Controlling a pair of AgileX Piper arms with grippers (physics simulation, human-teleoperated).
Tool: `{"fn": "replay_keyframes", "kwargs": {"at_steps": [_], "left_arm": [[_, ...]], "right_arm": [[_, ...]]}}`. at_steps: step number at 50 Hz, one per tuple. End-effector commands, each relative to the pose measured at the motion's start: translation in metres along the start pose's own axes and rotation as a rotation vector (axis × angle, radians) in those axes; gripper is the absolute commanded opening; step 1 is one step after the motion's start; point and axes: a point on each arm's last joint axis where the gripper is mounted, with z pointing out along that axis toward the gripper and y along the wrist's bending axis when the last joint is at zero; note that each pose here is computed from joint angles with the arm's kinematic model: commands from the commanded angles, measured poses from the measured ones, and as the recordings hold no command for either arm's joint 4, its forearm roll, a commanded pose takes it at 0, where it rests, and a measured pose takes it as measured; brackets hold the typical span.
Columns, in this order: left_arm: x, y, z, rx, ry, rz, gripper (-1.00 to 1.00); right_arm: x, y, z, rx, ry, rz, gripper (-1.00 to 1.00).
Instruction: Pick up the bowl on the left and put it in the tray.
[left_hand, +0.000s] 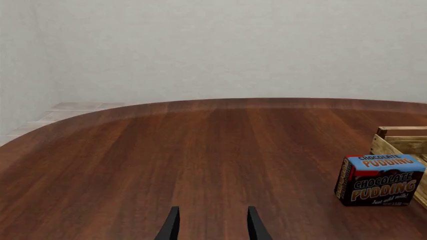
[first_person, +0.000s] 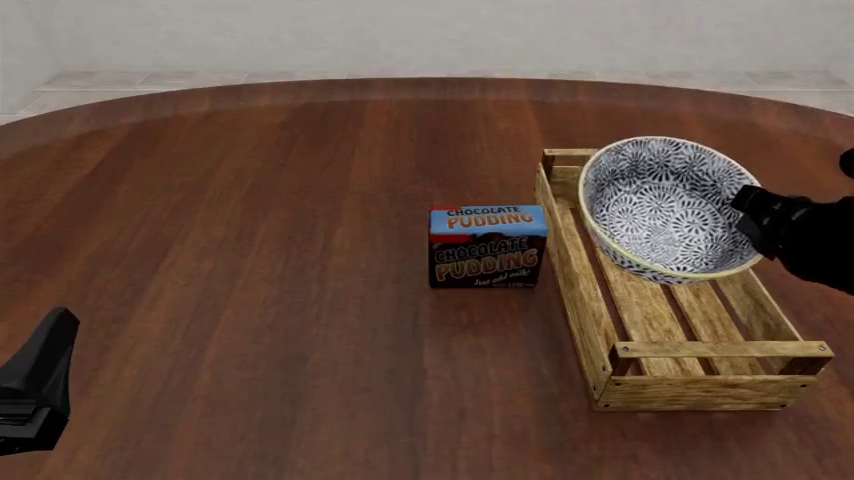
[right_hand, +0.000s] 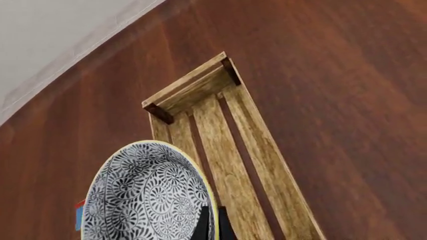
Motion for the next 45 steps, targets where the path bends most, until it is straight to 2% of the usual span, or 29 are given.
{"fn": "replay_keyframes", "kwargs": {"at_steps": [1, 26, 45], "left_arm": [[0.0, 0.0, 0.0, 0.0, 0.0, 0.0, 1.0], [0.0, 0.0, 0.0, 0.0, 0.0, 0.0, 1.0], [0.0, 0.0, 0.0, 0.0, 0.0, 0.0, 1.0]], "right_arm": [[0.001, -0.005, 0.005, 0.013, -0.007, 0.033, -1.0], [0.009, -0.013, 0.032, 0.041, 0.023, 0.031, -1.0], [0.009, -0.013, 0.039, 0.044, 0.028, 0.026, -1.0]]}}
